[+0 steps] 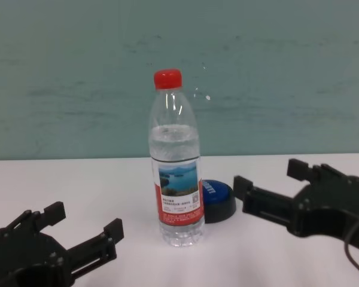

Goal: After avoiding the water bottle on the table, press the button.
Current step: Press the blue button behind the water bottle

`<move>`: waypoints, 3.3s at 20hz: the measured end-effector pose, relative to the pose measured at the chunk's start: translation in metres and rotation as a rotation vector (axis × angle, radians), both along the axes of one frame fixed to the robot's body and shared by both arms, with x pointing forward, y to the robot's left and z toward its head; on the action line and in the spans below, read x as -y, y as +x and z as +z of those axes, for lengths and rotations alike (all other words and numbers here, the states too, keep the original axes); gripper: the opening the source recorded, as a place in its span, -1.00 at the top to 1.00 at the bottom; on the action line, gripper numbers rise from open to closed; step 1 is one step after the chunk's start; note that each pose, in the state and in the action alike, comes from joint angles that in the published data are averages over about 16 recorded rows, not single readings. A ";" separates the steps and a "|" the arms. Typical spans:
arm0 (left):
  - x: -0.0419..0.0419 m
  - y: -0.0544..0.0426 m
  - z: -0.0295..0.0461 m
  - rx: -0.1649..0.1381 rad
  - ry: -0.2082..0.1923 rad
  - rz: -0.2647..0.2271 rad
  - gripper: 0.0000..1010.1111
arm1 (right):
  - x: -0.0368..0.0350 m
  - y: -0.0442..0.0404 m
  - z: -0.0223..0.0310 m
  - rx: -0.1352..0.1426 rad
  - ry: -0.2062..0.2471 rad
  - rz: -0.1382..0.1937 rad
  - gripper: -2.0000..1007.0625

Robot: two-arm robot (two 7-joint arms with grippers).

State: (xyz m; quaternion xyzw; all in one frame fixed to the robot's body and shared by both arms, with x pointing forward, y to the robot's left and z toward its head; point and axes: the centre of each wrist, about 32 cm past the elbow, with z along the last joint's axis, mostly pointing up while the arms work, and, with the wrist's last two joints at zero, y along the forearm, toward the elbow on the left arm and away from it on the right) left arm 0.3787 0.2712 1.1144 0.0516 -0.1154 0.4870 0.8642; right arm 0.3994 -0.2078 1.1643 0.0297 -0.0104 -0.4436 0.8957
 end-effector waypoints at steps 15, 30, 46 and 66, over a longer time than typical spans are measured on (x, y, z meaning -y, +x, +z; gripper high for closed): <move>0.0000 0.0000 0.0000 0.000 0.000 0.000 -0.98 | -0.0139 0.0326 0.0092 0.016 -0.031 0.028 -0.99; 0.0000 0.0000 0.0000 0.000 0.000 0.000 -0.98 | -0.0248 0.0539 -0.0004 -0.003 -0.059 0.024 -0.99; 0.0000 0.0000 0.0000 0.000 0.000 0.000 -0.98 | -0.0326 0.0653 -0.0058 -0.008 -0.079 0.035 -0.99; 0.0000 0.0000 0.0000 0.000 0.000 0.000 -0.98 | -0.0303 0.0649 -0.0070 -0.010 -0.084 0.030 -0.99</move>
